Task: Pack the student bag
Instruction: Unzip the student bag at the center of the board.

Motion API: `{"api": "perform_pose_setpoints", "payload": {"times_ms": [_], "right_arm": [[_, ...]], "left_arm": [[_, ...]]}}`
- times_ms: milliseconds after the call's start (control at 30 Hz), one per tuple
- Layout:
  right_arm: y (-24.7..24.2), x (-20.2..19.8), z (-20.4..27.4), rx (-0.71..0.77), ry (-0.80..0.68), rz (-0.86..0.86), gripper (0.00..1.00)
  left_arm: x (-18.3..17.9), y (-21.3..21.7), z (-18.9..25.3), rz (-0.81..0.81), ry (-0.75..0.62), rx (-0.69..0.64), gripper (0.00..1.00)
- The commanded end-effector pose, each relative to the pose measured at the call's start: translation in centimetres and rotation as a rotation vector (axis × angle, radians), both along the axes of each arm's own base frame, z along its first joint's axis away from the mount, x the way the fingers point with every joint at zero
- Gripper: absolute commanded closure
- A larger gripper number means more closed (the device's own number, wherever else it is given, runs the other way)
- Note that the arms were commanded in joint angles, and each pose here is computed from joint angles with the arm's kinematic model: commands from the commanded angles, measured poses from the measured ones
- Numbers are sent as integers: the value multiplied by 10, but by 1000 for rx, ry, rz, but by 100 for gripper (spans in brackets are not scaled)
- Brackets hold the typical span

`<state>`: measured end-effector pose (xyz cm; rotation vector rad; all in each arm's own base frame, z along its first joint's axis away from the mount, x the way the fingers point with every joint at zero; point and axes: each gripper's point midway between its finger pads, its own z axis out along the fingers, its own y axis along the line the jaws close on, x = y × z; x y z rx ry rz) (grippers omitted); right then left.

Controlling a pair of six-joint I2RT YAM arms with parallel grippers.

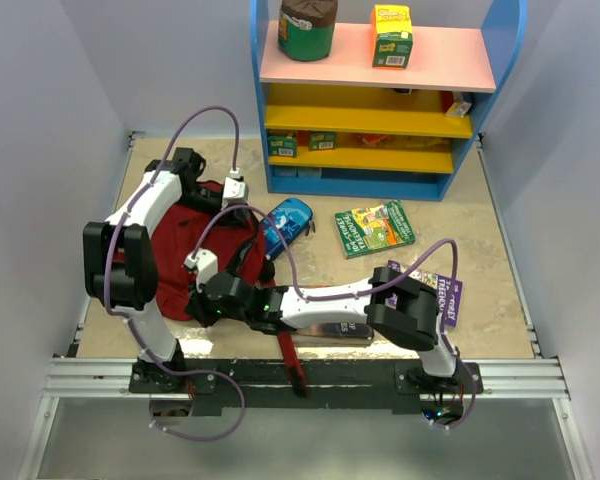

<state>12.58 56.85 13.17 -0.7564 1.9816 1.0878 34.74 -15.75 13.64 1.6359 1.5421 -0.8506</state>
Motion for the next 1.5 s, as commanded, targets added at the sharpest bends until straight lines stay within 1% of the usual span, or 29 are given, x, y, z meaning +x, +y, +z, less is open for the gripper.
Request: {"api": "perform_pose_setpoints", "payload": {"times_ms": [0,33,67,133,167,200,233,267,300,333,367,400,467,500,600,667,700,767,800,833,867,967,1033,1067,1133,1200,1367,1400,1467], "right_arm": [[23,-48,12,6,44,190,100],[20,-45,23,23,34,171,90],[16,-38,31,36,21,146,70],[0,-16,56,72,-1,73,60],[-7,-8,61,77,-3,46,51],[-19,0,59,71,0,20,48],[-29,17,64,84,1,-25,45],[-40,24,87,128,-5,-47,38],[-53,31,80,111,0,-75,35],[-65,47,83,118,1,-126,32],[-78,52,103,156,-13,-153,29],[-91,58,93,133,-9,-183,29],[-117,78,98,131,-16,-281,30],[-131,90,88,108,-12,-325,30],[-157,114,69,65,-4,-440,33],[-166,125,55,37,12,-482,35],[-169,130,45,21,17,-494,36],[-167,134,42,30,12,-491,38],[-167,134,39,30,16,-489,38],[-165,135,32,18,21,-487,39],[-164,136,30,18,23,-487,40],[-159,140,28,33,23,-485,41],[-155,140,29,52,30,-468,42],[-152,141,32,66,29,-460,42],[-144,142,39,89,30,-443,44],[-136,145,44,98,27,-434,45],[-121,153,41,96,41,-414,54],[-120,156,41,101,49,-418,55],[-120,161,42,122,66,-412,56]], "left_arm": [[25,-11,44,25,-150,-100,100],[26,-8,43,30,-149,-85,100],[24,-6,42,32,-146,-72,100],[19,1,34,42,-118,-29,100],[16,5,31,43,-103,-14,99],[10,8,28,47,-73,2,95],[8,12,27,56,-61,21,81],[6,15,27,66,-45,29,75],[3,17,26,77,-27,34,71],[1,19,28,96,-13,39,62],[1,22,29,109,-5,46,58],[-2,24,30,119,9,56,53],[-5,28,32,146,27,84,51],[-9,30,33,151,43,93,49],[-17,33,37,184,61,108,39],[-26,33,43,189,69,101,37],[-35,32,39,184,102,99,34],[-49,27,42,156,120,68,29],[-63,25,38,140,170,61,17],[-71,20,38,107,177,40,5],[-87,18,33,84,233,39,0],[-106,8,21,28,260,41,0],[-111,3,18,13,242,55,0],[-104,1,13,29,208,56,0],[-104,-2,12,57,195,72,0],[-96,-3,14,107,159,62,0],[-76,5,9,266,70,52,0],[-75,9,12,307,59,53,0],[-84,11,-1,318,80,64,0]]}}
